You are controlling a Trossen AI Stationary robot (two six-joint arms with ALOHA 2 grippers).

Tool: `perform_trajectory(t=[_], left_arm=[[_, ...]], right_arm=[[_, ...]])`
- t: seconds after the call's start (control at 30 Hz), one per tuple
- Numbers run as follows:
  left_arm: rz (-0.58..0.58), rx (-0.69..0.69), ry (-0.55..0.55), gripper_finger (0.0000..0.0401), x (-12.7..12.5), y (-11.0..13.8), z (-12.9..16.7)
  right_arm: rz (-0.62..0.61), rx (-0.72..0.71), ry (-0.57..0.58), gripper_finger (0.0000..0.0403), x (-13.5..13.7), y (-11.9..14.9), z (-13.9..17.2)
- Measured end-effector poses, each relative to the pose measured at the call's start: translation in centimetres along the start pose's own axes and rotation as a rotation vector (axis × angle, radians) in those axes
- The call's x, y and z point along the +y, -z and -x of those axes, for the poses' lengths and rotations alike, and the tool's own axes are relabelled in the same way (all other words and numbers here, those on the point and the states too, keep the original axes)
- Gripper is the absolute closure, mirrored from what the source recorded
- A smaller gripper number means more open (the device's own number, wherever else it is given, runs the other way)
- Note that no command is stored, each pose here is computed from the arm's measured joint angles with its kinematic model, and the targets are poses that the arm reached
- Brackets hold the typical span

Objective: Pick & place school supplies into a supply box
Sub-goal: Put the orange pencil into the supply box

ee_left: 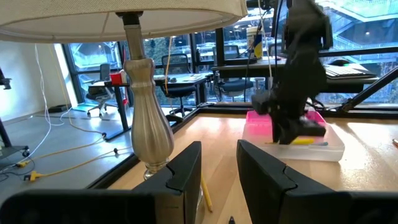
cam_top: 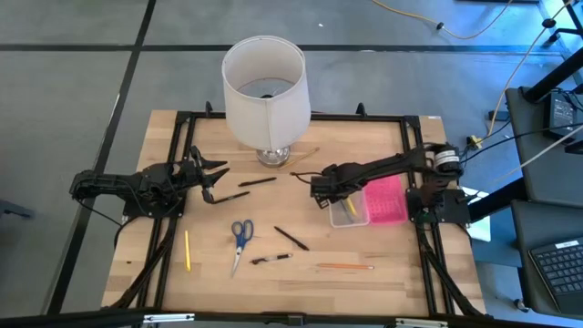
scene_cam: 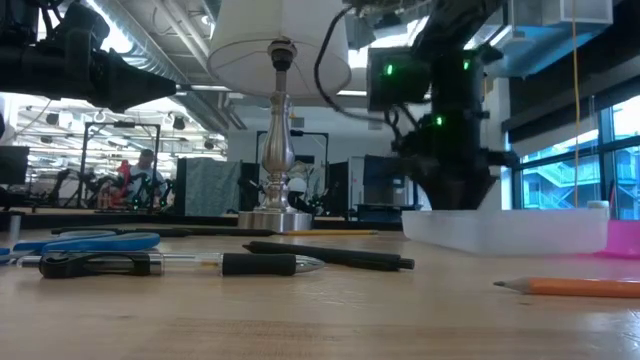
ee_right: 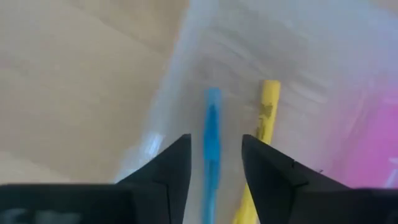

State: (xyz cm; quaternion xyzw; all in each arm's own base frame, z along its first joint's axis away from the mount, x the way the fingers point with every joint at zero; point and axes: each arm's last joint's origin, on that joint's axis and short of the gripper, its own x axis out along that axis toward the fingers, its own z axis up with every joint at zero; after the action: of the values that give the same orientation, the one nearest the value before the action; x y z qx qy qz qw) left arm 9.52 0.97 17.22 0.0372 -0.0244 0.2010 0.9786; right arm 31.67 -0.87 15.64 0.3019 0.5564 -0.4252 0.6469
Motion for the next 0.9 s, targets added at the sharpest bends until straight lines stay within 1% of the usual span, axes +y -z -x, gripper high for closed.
perform_trajectory(t=[0.13,0.2,0.27,0.3,0.37,0.5,0.6,0.8,0.83,0.9], left_arm=[[0.000,0.000,0.000,0.0303,0.0,0.0,0.0],[0.000,0.000,0.000,0.0303,0.0,0.0,0.0],[0.000,0.000,0.000,0.0303,0.0,0.0,0.0],[0.000,0.000,0.000,0.0303,0.0,0.0,0.0],[0.000,0.000,0.000,0.0303,0.0,0.0,0.0],[0.000,0.000,0.000,0.0303,0.0,0.0,0.0],[0.000,0.000,0.000,0.0303,0.0,0.0,0.0],[0.000,0.000,0.000,0.0303,0.0,0.0,0.0],[0.000,0.000,0.000,0.0303,0.0,0.0,0.0],[0.000,0.000,0.000,0.0303,0.0,0.0,0.0]], right_arm=[[-0.048,-0.063,-0.027,0.0257,-0.8,-0.1,2.3],[-0.048,-0.089,-0.061,0.0257,-1.1,0.0,3.6],[0.004,-0.099,-0.109,0.0257,-1.3,0.6,4.9],[0.050,-0.094,-0.140,0.0257,-1.3,0.9,5.5],[0.115,-0.082,-0.213,0.0257,-1.0,2.1,6.8],[0.233,-0.089,-0.329,0.0256,0.1,5.2,8.8],[0.343,-0.042,-0.384,0.0256,0.8,8.2,9.6],[0.562,0.039,-0.423,0.0256,1.7,14.6,10.2],[0.590,0.044,-0.425,0.0257,1.8,15.6,10.2],[0.606,0.060,-0.415,0.0256,2.0,17.4,10.0]])
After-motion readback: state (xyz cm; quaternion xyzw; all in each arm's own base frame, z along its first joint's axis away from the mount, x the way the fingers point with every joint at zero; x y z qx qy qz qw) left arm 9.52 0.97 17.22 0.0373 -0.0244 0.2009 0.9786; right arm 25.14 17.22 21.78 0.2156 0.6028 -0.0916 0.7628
